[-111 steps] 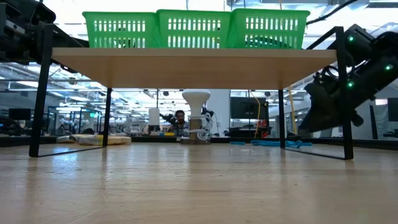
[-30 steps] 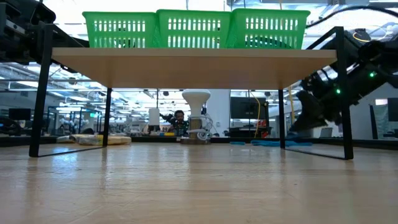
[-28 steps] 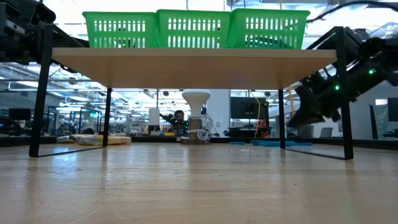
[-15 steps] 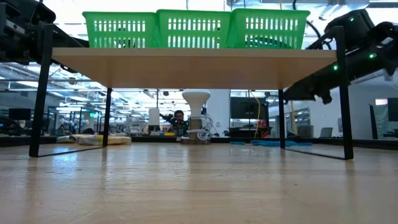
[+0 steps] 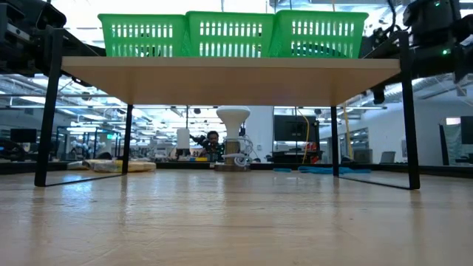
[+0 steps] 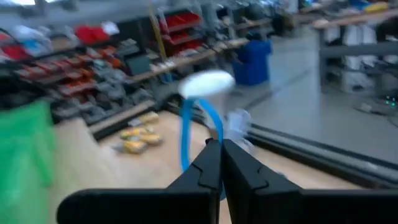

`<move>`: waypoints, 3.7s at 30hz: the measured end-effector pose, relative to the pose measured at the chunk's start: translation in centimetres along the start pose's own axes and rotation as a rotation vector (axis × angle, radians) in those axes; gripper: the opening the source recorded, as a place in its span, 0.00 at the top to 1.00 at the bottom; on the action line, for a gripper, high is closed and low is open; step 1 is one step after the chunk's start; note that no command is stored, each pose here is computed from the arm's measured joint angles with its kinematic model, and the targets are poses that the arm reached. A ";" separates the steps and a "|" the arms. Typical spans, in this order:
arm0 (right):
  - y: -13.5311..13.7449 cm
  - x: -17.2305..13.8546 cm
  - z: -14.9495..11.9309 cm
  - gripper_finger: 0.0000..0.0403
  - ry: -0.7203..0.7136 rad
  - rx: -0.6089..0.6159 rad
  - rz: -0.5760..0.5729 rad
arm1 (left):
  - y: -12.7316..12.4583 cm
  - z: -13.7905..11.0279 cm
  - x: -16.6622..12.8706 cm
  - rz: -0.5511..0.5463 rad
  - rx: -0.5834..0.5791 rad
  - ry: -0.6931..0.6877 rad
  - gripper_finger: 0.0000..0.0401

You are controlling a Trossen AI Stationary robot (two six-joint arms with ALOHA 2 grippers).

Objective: Pick & Place Office Desk Supplies
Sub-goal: Put the blue rubber band into the right green bin on the shelf

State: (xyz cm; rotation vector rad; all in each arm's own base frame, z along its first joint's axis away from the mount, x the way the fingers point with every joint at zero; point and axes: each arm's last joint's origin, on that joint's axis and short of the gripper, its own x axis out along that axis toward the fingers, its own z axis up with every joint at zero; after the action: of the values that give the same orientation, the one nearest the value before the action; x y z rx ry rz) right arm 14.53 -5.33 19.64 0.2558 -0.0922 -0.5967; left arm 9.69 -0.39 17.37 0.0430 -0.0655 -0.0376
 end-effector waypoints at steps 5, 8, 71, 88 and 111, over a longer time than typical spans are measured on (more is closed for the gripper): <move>0.7 0.4 1.7 1.00 -0.031 0.013 0.058 | 0.0 0.0 0.0 0.000 0.000 0.000 0.89; 1.6 0.7 3.0 1.00 -0.026 0.024 0.128 | 0.0 0.0 0.0 0.000 0.000 0.000 0.89; 11.1 -0.1 2.5 0.91 0.165 -0.130 0.599 | 0.0 0.0 0.0 0.000 0.000 0.000 0.89; 9.7 -0.1 4.1 0.69 0.031 -0.215 0.345 | 0.0 0.0 0.0 0.000 0.000 0.000 0.89; 1.1 1.1 2.8 0.54 0.181 -0.136 -0.578 | 0.0 0.0 0.0 0.000 0.000 0.000 0.89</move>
State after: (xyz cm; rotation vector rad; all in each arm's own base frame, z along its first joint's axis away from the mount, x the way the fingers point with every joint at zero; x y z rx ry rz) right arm 15.58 -5.63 22.69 0.2017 0.2049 -1.1457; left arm 9.69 -0.39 17.36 0.0427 -0.0651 -0.0377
